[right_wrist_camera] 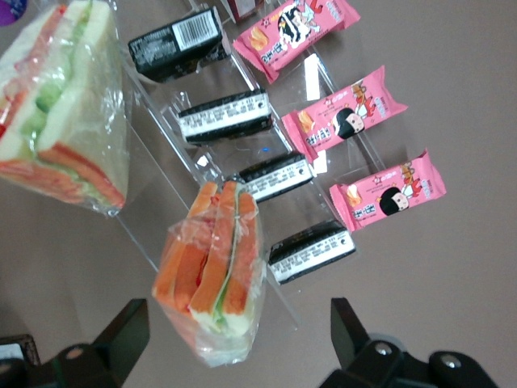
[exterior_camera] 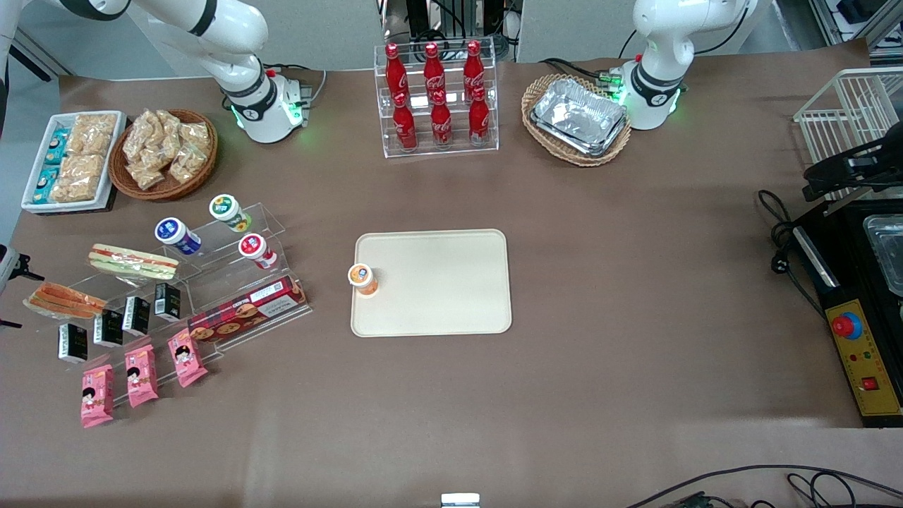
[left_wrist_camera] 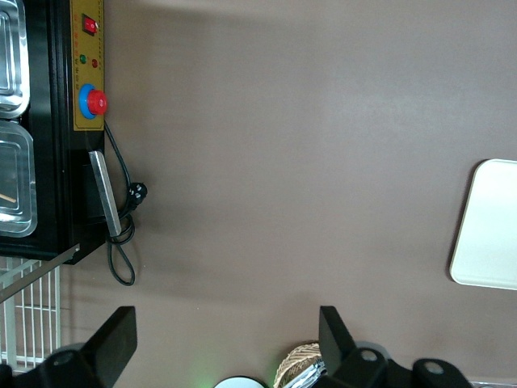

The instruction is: Place sandwich on tray

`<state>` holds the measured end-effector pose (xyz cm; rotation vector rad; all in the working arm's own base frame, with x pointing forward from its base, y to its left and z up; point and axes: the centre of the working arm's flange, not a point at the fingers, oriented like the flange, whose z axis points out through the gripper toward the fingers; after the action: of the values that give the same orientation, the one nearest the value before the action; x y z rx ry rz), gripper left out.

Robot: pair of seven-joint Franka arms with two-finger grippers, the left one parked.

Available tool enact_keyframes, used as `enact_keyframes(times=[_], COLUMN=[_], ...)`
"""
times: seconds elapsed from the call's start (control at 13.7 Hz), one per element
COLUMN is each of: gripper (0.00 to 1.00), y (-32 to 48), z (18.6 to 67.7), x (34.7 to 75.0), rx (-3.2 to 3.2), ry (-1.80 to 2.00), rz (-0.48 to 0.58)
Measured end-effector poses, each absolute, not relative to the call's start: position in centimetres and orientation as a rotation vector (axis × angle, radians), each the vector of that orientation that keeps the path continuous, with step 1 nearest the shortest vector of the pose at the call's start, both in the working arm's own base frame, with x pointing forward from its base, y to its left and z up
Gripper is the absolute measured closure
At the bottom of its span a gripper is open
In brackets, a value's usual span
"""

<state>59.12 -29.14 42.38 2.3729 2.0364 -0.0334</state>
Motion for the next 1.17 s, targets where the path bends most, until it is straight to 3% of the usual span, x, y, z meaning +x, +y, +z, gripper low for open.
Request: enact_keyframes(times=[1.17], gripper=[0.01], y=[-29.4], z=[36.6], x=[58.1], rx=[2.406], ry=[1.934], rz=[0.056])
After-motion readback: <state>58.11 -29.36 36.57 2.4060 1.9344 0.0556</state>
